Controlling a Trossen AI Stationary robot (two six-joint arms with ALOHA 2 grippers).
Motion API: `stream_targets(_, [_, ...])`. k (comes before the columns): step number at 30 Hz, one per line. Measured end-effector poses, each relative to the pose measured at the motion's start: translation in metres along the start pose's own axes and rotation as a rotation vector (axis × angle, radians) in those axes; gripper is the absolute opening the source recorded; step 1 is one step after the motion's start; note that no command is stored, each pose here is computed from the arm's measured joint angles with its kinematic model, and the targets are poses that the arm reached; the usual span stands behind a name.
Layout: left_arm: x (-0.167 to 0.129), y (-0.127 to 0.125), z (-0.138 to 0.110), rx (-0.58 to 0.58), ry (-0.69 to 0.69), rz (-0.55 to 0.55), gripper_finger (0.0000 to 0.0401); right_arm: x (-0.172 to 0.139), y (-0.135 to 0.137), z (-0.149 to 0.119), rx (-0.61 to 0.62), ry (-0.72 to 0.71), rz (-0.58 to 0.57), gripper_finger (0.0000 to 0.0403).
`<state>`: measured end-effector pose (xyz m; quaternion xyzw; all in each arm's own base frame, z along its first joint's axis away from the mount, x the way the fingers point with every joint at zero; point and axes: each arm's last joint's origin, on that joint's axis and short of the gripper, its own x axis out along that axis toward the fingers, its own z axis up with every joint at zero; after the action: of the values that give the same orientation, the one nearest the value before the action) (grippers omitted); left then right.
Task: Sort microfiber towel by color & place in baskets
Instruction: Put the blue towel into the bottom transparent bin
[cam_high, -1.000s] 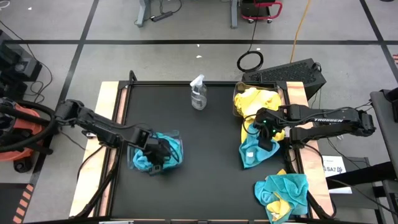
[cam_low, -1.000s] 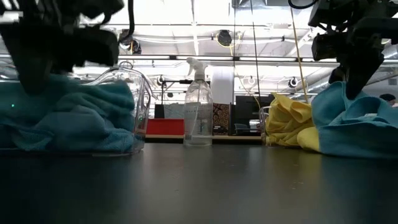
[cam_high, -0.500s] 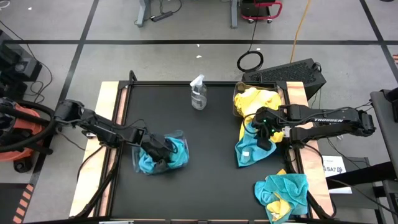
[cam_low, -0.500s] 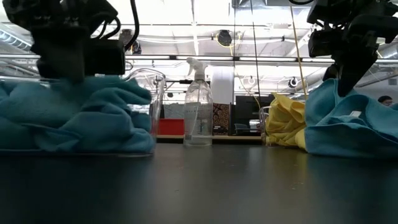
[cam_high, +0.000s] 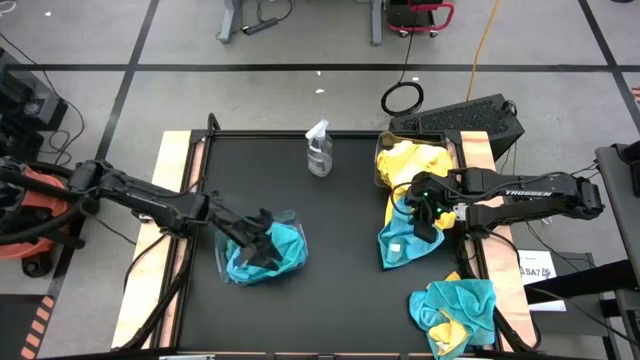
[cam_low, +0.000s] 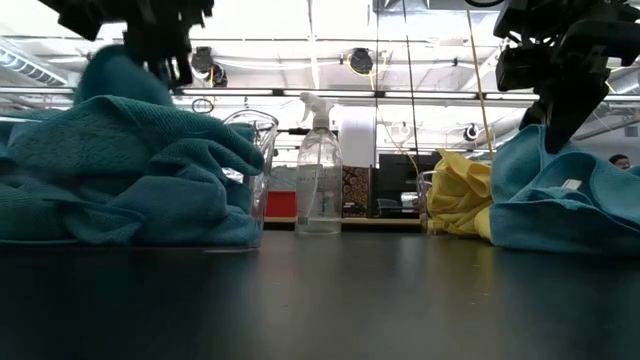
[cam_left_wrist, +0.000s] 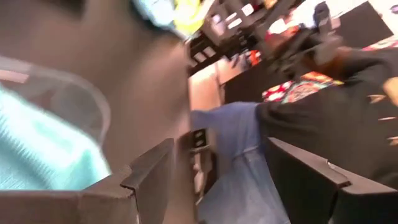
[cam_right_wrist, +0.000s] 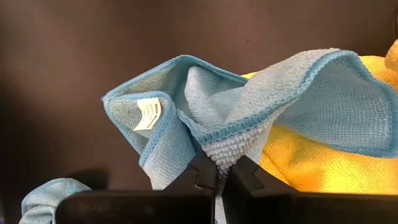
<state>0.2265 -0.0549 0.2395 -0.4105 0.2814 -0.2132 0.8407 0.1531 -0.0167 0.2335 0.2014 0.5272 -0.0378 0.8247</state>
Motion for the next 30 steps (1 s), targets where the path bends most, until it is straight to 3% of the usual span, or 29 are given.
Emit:
stream_targets(9, [-0.02, -0.026, 0.012, 0.104, -0.181, -0.122, 0.0255, 0.0, 0.0, 0.0, 0.003, -0.003, 0.001, 0.0])
stream_targets(17, [-0.017, -0.013, 0.009, 0.265, -0.241, 0.105, 0.0255, 0.0, 0.0, -0.001, 0.026, 0.015, 0.017, 0.0])
stream_targets(21, [-0.016, -0.012, 0.011, 0.33, -0.28, 0.144, 0.0255, 0.0, 0.0, -0.004, 0.047, 0.045, 0.018, 0.0005])
stream_targets(25, [-0.017, -0.016, 0.015, 0.368, -0.327, 0.121, 0.0255, -0.003, 0.001, -0.004, 0.061, 0.027, 0.036, 0.005])
stream_targets(30, [-0.018, -0.02, 0.017, 0.389, -0.361, 0.093, 0.0255, -0.019, 0.007, 0.006, 0.055, -0.095, 0.082, 0.0161])
